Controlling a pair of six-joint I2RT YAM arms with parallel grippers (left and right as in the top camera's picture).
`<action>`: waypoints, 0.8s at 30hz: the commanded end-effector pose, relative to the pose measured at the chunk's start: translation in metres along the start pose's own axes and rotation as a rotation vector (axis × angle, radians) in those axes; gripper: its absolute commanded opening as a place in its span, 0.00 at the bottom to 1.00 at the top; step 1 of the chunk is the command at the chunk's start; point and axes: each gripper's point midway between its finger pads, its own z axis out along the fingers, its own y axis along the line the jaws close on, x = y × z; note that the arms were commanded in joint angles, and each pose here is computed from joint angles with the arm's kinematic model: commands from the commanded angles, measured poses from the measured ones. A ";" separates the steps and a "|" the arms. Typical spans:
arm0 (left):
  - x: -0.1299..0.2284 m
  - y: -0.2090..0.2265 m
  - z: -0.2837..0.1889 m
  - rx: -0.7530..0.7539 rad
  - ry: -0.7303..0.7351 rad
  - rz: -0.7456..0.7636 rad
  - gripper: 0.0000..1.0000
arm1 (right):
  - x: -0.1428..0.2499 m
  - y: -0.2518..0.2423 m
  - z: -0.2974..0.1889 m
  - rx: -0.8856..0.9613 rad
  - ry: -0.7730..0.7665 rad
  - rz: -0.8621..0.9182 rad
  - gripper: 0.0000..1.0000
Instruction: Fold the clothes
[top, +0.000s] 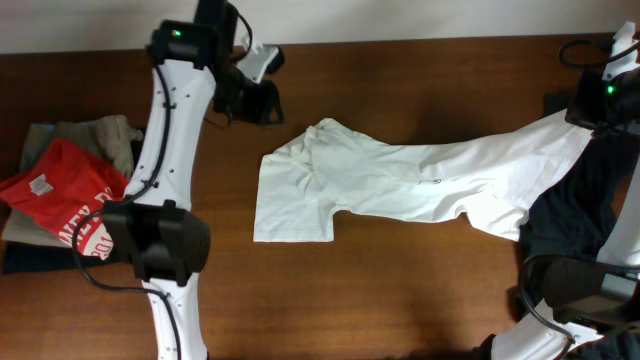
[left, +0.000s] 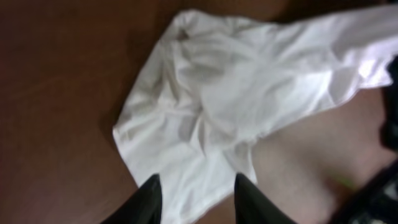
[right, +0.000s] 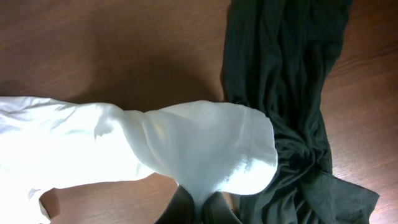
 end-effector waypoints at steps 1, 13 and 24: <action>0.018 0.007 0.055 0.007 0.063 -0.012 0.44 | -0.001 -0.007 0.003 0.023 0.005 0.015 0.05; 0.030 -0.030 0.158 0.070 0.022 -0.011 0.51 | -0.001 -0.006 0.003 0.018 0.006 0.015 0.05; 0.030 -0.041 0.171 0.074 0.006 0.029 0.01 | -0.001 -0.006 0.003 0.019 0.007 0.015 0.05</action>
